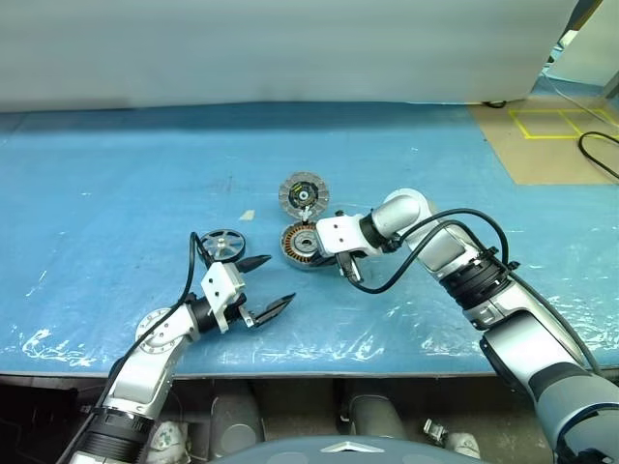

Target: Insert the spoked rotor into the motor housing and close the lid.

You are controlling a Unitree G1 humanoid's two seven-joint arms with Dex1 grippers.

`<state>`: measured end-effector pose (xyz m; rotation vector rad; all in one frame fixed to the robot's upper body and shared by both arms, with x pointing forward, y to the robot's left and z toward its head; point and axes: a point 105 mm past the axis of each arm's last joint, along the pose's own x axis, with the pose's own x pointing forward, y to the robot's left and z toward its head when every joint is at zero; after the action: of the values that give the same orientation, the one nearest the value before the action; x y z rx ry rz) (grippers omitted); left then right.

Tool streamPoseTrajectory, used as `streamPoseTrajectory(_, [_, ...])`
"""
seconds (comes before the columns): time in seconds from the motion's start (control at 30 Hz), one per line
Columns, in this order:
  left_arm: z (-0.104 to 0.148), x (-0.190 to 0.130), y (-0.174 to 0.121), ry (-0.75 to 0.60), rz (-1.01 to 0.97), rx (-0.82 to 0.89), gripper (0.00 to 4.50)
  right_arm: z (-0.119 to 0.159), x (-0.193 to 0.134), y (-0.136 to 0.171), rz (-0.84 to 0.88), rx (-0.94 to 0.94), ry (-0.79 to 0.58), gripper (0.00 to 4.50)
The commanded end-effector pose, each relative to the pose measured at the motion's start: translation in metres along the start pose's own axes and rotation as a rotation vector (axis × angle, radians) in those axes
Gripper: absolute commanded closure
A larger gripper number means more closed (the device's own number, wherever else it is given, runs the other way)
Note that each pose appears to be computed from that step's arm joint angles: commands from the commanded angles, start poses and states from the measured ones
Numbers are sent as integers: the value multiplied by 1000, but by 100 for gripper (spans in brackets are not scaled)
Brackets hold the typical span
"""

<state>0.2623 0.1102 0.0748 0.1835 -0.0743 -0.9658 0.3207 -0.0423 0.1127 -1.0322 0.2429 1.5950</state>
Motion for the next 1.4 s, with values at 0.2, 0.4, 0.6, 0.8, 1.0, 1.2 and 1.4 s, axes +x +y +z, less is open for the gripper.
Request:
streamPoseTrajectory(0.2, [10,2,-1,-32,-6,34,0,21,-6,-12,-40,-86,-47,293])
streamPoseTrajectory(0.4, [10,3,-2,-31,-9,32,0,28,-8,-15,-49,-113,-64,228])
streamPoseTrajectory(0.6, [10,2,-2,-31,-9,33,0,41,-18,-15,-86,-58,-180,228])
streamPoseTrajectory(0.8, [15,3,0,-47,-18,43,0,27,-38,-15,-225,48,-240,228])
streamPoseTrajectory(1.0, [17,7,2,-59,-34,48,0,0,-64,-14,-423,207,-279,228])
streamPoseTrajectory(1.2, [16,11,1,-63,-56,46,0,-48,-82,0,-548,400,-203,228])
streamPoseTrajectory(1.4, [16,12,2,-65,-65,45,0,-82,-87,18,-598,537,-140,228])
